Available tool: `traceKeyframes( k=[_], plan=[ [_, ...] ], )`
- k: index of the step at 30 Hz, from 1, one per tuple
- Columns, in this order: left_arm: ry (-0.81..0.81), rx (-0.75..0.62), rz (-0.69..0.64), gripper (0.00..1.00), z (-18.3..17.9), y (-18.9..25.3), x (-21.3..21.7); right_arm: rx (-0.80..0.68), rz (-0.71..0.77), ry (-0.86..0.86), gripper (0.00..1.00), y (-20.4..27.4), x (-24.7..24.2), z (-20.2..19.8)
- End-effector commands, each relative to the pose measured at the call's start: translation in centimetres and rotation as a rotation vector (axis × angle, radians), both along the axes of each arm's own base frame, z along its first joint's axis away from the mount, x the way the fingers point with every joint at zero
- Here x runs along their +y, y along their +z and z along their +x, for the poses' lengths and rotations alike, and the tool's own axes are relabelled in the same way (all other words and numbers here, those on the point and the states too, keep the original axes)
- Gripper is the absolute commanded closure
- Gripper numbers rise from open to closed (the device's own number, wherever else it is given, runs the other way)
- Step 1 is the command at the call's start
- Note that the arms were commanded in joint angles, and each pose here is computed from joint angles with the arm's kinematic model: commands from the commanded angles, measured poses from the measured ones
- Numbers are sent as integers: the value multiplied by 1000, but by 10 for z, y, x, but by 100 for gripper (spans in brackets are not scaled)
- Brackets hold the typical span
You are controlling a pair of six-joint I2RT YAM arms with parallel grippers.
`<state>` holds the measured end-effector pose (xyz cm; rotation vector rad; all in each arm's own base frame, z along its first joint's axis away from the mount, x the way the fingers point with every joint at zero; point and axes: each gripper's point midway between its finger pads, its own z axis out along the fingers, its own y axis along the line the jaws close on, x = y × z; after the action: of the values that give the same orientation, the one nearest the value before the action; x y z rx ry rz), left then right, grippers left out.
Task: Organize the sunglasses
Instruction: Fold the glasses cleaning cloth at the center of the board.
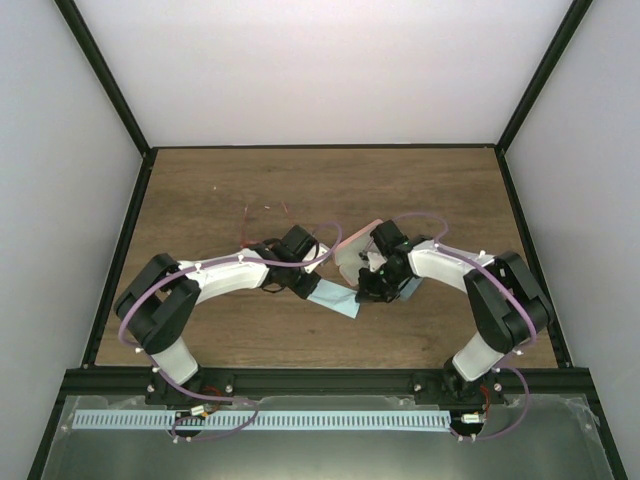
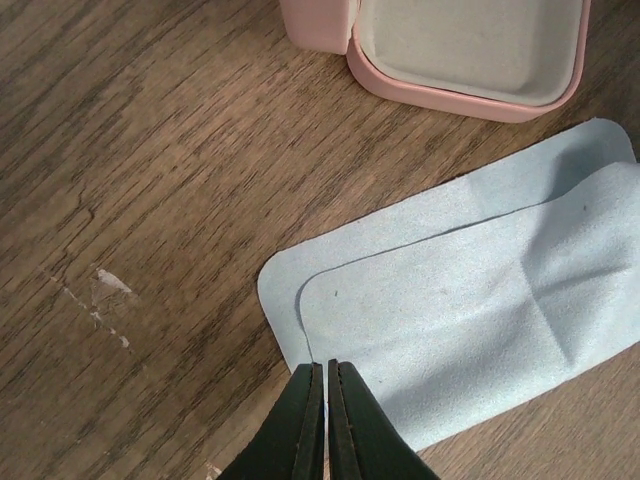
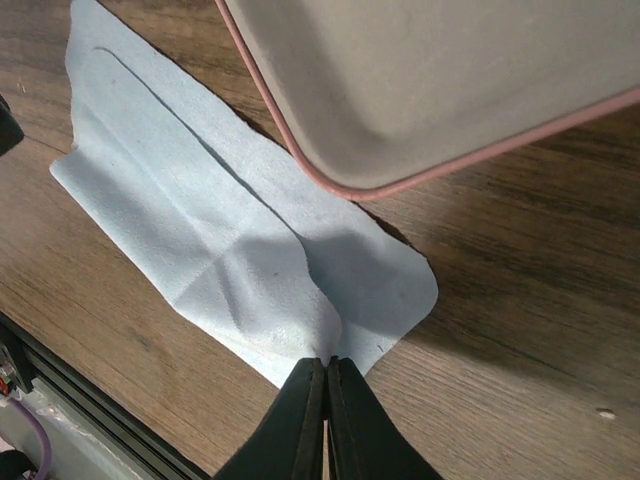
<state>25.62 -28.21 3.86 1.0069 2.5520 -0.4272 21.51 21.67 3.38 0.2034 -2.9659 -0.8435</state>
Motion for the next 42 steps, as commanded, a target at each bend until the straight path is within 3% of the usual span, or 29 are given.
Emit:
traceKeyframes(
  k=[1,13,20,22,25,27,29,33,34,42],
  plan=[
    [-14,10,-11,96,-4,1,1,-38,4,-11,97,7,5,16],
    [3,6,-21,96,-3,2,1,-41,-46,-31,67,16,-8,9],
    [21,-4,-31,95,3,3,-3,-70,-64,-42,64,19,-7,17],
    [26,-2,-33,88,3,3,-4,-75,-82,-32,63,17,-5,18],
    [30,-1,-38,64,2,4,-4,-90,-109,-27,62,15,-5,20],
    [34,-2,-40,58,3,4,-3,-91,-121,-26,63,13,-5,21],
    [35,3,-40,60,2,4,-3,-84,-127,-20,66,10,-4,20],
    [31,16,-43,92,-3,4,-1,-60,-138,8,69,2,1,13],
    [32,18,-40,95,-5,3,1,-55,-144,13,69,0,2,11],
    [31,33,-28,96,-13,-3,8,-22,-149,41,76,-13,7,0]
  ],
)
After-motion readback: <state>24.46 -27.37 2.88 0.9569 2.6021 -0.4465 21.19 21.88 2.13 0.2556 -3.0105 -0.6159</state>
